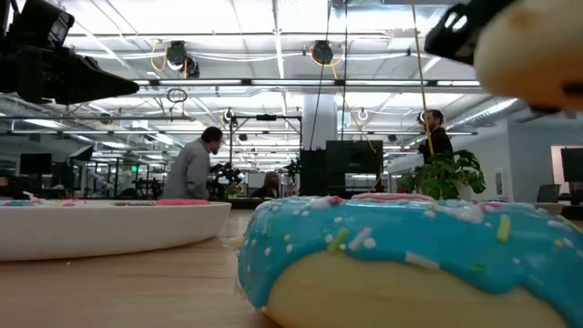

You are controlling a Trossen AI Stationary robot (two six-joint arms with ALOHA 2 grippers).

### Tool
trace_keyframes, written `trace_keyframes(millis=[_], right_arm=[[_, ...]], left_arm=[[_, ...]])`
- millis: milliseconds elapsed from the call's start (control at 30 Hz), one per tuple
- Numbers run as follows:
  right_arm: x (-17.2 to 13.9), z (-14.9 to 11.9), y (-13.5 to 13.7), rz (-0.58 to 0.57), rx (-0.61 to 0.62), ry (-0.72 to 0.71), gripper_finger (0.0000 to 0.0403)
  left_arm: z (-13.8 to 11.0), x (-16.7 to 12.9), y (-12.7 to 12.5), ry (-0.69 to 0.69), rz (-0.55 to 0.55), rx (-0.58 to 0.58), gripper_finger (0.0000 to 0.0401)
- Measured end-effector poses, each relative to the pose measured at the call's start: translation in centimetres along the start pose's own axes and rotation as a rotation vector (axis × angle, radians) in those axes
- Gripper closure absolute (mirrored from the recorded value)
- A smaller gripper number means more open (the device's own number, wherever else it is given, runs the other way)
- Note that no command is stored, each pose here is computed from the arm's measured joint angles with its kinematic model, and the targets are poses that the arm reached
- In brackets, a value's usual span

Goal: Pick & Place donuts
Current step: Put the large black donut on the gray plate

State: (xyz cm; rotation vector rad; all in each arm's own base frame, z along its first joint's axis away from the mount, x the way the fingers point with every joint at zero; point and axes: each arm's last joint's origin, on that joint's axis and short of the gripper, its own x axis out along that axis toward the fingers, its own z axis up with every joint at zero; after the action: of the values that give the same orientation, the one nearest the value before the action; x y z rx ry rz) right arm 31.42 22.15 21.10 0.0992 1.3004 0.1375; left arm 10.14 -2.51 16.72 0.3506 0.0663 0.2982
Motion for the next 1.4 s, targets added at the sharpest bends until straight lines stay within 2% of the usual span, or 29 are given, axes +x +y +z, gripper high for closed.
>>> trace_keyframes(millis=[233, 467, 667, 833, 1267, 1400], right_arm=[[-4.5, -0.3, -1.1, 0.029, 0.029, -0.043, 0.0386], [-9.9, -2.1, -3.2, 0.006, 0.158, -0.036, 0.0386], [-12.7, -3.4, -4.2, -0.013, 0.193, -0.056, 0.0386], [-13.6, -3.8, -4.5, -0.011, 0.203, -0.059, 0.0386], [-13.4, -3.9, -4.5, -0.019, 0.219, -0.049, 0.0386], [-13.1, -3.8, -4.8, -0.066, 0.224, -0.073, 0.0386]], left_arm=[[0.0, 0.0, 0.0, 0.000, 0.000, 0.000, 0.0359], [0.0, 0.0, 0.0, 0.000, 0.000, 0.000, 0.0359], [0.0, 0.0, 0.0, 0.000, 0.000, 0.000, 0.0359], [-0.1, 0.0, 0.0, 0.011, -0.004, 0.010, 0.0359], [-0.1, 0.0, 0.0, 0.012, -0.004, 0.005, 0.0359], [-0.1, 0.0, 0.0, 0.012, -0.004, 0.004, 0.0359]])
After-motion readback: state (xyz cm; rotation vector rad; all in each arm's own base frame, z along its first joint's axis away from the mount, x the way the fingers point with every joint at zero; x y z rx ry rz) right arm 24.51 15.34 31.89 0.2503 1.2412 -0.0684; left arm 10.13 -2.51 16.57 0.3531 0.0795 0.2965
